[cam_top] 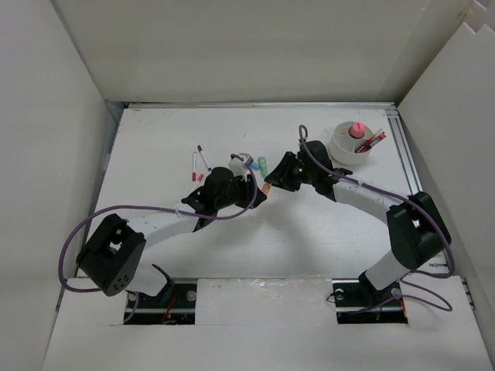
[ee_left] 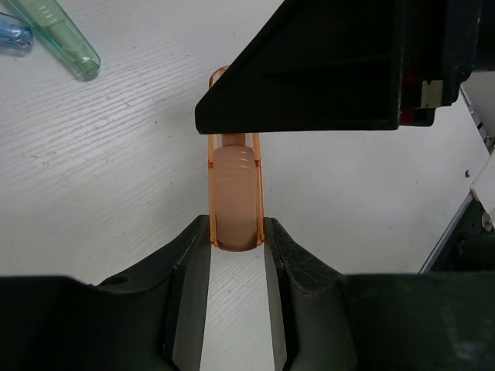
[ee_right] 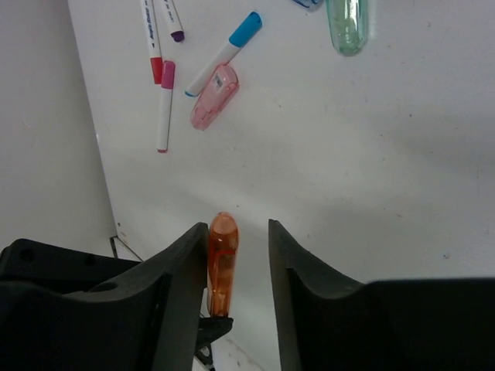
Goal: Sort the stationery into containers
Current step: Pick up the stationery from the center of the board, then place the stationery in the storage box.
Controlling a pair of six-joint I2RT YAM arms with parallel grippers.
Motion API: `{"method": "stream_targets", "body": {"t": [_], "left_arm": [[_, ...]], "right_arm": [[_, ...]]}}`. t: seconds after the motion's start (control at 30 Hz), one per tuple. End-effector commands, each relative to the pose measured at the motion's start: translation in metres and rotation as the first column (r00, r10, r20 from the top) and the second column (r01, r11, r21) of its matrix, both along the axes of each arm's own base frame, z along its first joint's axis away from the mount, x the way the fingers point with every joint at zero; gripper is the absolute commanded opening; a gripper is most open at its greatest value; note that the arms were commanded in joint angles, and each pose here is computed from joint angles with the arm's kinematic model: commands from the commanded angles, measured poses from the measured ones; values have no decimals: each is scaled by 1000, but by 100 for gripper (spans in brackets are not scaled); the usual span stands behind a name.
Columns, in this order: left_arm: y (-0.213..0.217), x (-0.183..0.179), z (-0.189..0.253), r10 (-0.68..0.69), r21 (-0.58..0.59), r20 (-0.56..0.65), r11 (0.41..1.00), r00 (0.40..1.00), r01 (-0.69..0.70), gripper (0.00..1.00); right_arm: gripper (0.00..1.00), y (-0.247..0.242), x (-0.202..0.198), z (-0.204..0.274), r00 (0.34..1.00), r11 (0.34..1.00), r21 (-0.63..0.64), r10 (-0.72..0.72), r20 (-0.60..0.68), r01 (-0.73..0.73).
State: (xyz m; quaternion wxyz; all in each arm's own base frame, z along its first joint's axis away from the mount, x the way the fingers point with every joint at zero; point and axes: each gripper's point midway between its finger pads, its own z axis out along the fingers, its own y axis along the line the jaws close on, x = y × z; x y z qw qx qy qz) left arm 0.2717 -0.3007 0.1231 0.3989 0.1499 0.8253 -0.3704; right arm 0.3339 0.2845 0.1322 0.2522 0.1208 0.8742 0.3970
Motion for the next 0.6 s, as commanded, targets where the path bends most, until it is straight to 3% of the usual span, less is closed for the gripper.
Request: {"method": "stream_targets", "body": {"t": [0.0, 0.2, 0.3, 0.37, 0.4, 0.47, 0.57], "left_arm": [[-5, -4, 21, -34, -62, 56, 997, 998, 38, 7], [-6, -2, 16, -35, -56, 49, 998, 998, 37, 11], [-8, -1, 20, -34, -62, 56, 997, 998, 38, 28], [-6, 2, 19, -15, -56, 60, 998, 998, 18, 45], [-5, 4, 19, -6, -54, 62, 999, 998, 10, 58], [-5, 9, 24, 16, -56, 77, 998, 997, -11, 72], [-3, 14, 37, 39, -71, 104, 997, 994, -31, 78]], "right_arm": [[41, 18, 7, 23, 997, 997, 59, 37, 61, -40], [14, 16, 10, 18, 999, 998, 51, 17, 52, -20], [5, 15, 10, 27, 997, 998, 58, 9, 73, -13], [4, 12, 14, 30, 996, 999, 51, -15, 87, 10], [2, 12, 14, 30, 996, 999, 51, -15, 87, 10], [1, -2, 28, 33, 993, 997, 30, -73, 90, 71], [1, -21, 48, 51, 980, 989, 37, -149, 131, 146]]}}
